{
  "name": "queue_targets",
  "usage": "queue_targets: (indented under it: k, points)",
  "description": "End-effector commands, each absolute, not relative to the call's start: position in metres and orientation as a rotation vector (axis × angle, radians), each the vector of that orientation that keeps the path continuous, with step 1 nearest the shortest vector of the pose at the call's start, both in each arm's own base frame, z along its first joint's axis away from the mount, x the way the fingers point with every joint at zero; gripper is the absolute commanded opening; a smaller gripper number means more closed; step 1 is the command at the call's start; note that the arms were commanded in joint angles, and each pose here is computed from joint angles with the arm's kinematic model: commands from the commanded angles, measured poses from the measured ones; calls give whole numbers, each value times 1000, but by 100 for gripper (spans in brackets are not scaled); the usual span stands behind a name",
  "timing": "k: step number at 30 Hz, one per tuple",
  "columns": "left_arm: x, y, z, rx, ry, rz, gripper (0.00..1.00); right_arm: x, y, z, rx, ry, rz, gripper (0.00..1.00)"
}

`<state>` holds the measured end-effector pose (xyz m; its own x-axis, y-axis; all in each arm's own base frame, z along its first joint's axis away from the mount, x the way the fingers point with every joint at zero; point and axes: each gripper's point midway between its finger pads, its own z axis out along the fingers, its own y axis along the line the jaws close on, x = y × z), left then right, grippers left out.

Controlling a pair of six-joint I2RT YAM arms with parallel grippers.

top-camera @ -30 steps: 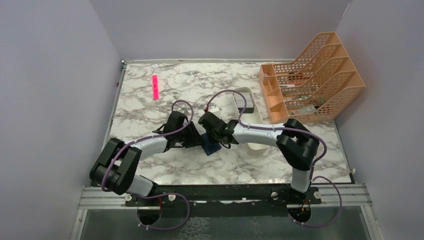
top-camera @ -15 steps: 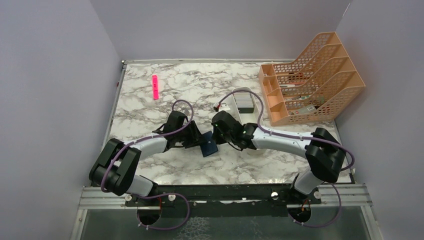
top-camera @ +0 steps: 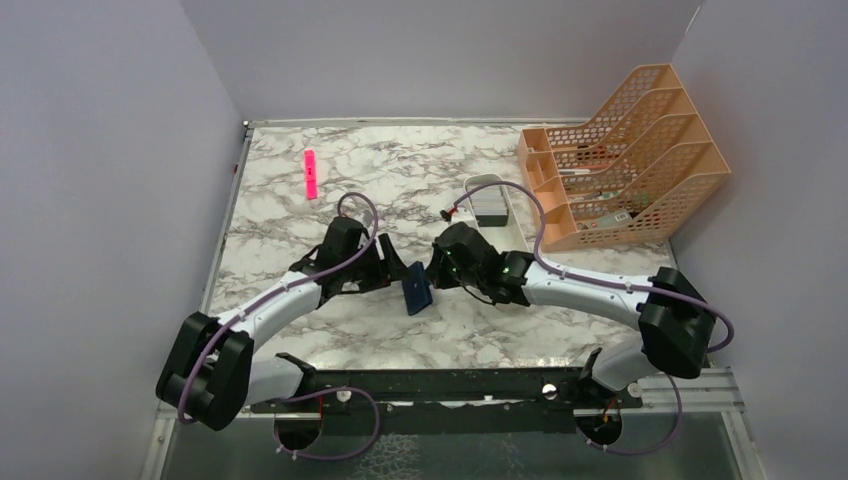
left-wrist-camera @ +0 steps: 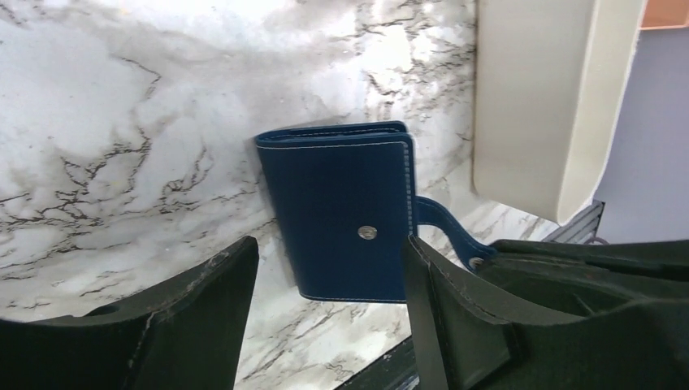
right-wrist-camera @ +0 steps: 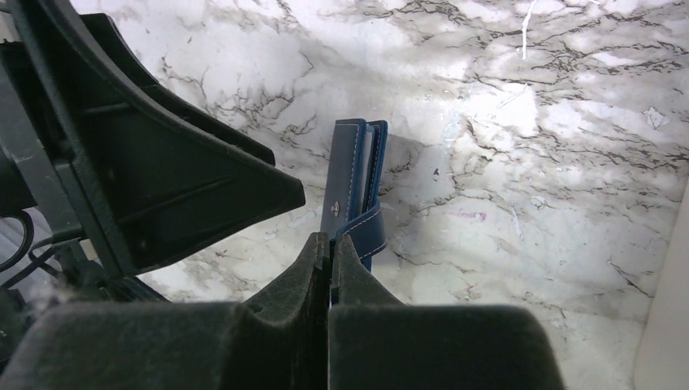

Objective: Put the credit cards into the card holder
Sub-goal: Open the card holder at the center of the board.

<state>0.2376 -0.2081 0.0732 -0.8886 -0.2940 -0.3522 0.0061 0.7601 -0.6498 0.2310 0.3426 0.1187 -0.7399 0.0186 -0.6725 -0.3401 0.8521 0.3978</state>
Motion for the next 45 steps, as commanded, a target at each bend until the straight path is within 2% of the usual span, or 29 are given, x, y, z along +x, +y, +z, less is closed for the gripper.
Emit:
queue_targets:
  k: [1, 6, 14, 22, 26, 31, 37, 45]
  points:
    - [231, -216, 91, -159, 2466, -1030, 69, 229, 352, 140, -185, 2273, 781, 1]
    - [229, -226, 106, -107, 2411, -1136, 73, 229, 353, 146, -157, 2252, 815, 1]
    - [225, -220, 83, -129, 2489, -1071, 74, 226, 349, 152, -133, 2231, 845, 1]
    - [229, -206, 69, -142, 2522, -934, 64, 230, 332, 136, -103, 2256, 763, 1]
    - [230, -203, 63, -141, 2542, -896, 63, 229, 327, 129, -100, 2270, 751, 1]
    - [230, -203, 62, -134, 2552, -893, 63, 226, 327, 130, -105, 2268, 781, 1]
    - [232, -208, 72, -129, 2529, -936, 64, 221, 343, 158, -162, 2219, 901, 1]
    - [230, -211, 81, -124, 2507, -972, 69, 218, 349, 161, -174, 2217, 949, 1]
